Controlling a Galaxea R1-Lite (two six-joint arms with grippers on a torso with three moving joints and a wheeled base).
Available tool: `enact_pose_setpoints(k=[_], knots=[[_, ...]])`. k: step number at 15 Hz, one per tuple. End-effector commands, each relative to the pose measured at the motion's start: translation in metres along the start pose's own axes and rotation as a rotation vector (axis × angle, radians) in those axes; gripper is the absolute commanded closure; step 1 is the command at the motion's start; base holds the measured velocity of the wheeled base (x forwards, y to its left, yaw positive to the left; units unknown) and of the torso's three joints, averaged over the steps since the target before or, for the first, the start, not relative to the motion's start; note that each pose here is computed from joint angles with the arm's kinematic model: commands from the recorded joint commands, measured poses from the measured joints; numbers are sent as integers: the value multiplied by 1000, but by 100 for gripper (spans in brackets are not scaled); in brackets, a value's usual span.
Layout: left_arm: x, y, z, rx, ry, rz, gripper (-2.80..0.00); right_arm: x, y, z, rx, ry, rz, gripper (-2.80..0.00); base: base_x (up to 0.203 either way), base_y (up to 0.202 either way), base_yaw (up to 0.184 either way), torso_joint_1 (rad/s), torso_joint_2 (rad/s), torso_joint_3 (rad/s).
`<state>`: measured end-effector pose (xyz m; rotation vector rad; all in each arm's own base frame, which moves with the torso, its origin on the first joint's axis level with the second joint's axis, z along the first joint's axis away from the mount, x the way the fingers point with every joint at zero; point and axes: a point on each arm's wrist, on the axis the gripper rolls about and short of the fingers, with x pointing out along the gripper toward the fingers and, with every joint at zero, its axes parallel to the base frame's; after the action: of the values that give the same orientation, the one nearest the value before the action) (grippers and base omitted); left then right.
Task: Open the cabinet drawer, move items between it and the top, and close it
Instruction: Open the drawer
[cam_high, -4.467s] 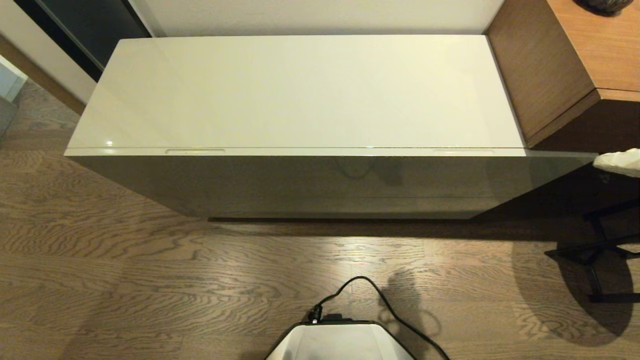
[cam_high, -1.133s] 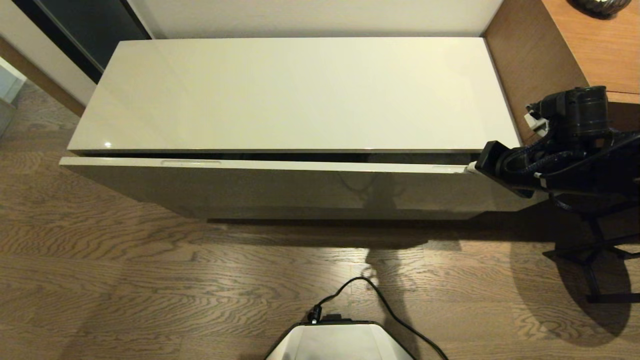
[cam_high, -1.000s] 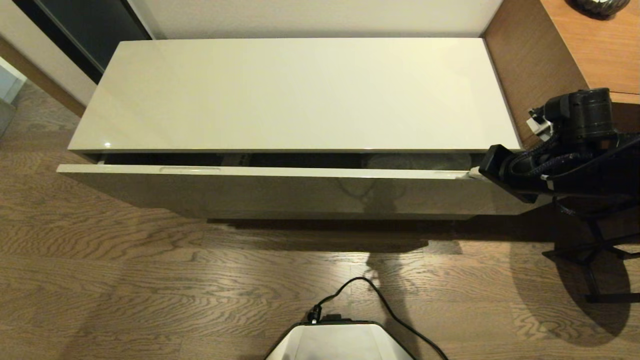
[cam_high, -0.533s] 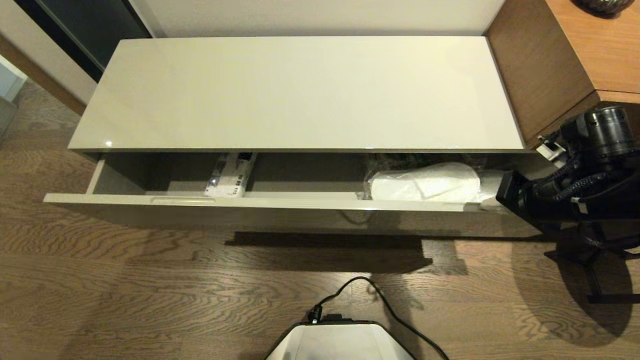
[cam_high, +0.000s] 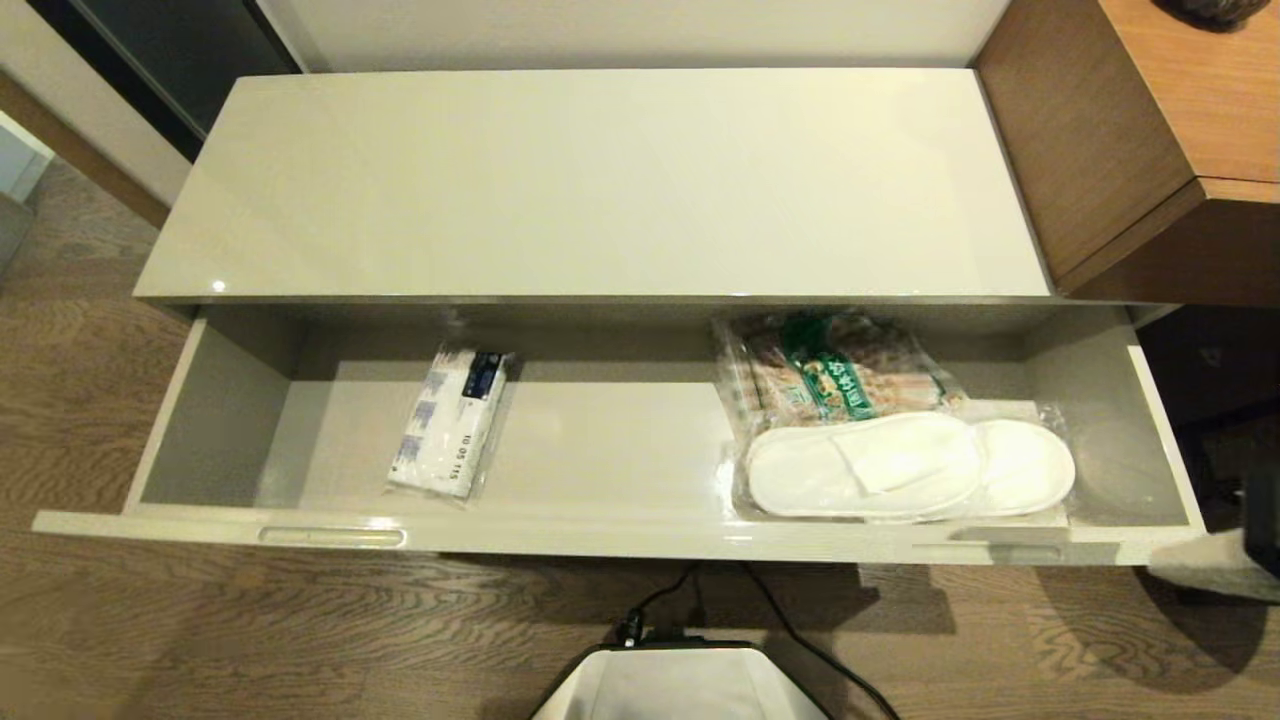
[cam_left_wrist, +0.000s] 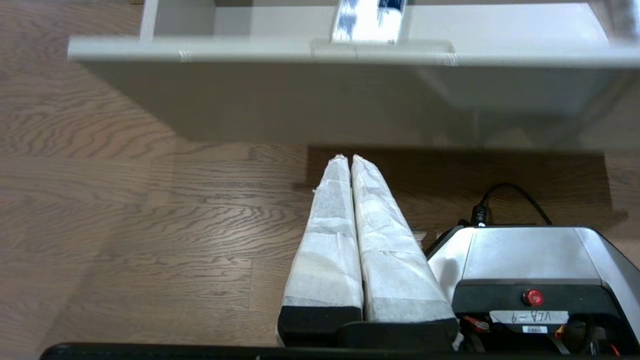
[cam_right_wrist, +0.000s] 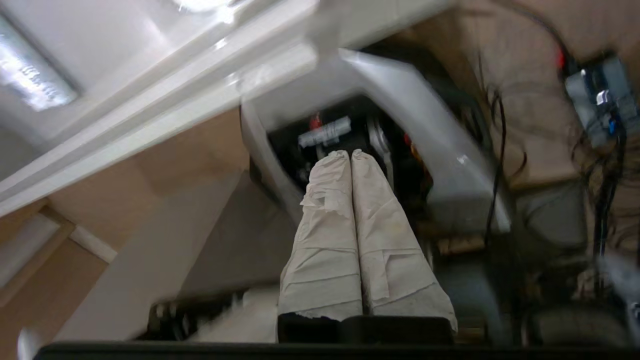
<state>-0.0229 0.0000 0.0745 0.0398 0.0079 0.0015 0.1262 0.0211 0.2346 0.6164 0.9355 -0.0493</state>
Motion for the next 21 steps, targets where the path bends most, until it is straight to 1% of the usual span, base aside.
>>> enact_pose_setpoints(k=[1, 2, 3, 5, 12, 15, 19, 21], knots=[[0, 0, 0, 0, 1, 0, 0, -59, -27, -47, 27, -92, 73, 0, 0, 0, 0, 0, 0, 0], [0, 0, 0, 0, 1, 0, 0, -73, -36, -61, 63, -82, 64, 0, 0, 0, 0, 0, 0, 0], [0, 0, 0, 0, 1, 0, 0, -82, -40, -68, 98, -76, 59, 0, 0, 0, 0, 0, 0, 0], [0, 0, 0, 0, 1, 0, 0, -83, -37, -64, 112, -92, 73, 0, 0, 0, 0, 0, 0, 0], [0, 0, 0, 0, 1, 1, 0, -74, -31, -55, 104, -94, 82, 0, 0, 0, 0, 0, 0, 0], [0, 0, 0, 0, 1, 0, 0, -73, -31, -55, 81, -96, 86, 0, 0, 0, 0, 0, 0, 0], [0, 0, 0, 0, 1, 0, 0, -67, -27, -49, 76, -92, 85, 0, 0, 0, 0, 0, 0, 0], [0, 0, 0, 0, 1, 0, 0, -64, -26, -47, 55, -85, 80, 0, 0, 0, 0, 0, 0, 0]])
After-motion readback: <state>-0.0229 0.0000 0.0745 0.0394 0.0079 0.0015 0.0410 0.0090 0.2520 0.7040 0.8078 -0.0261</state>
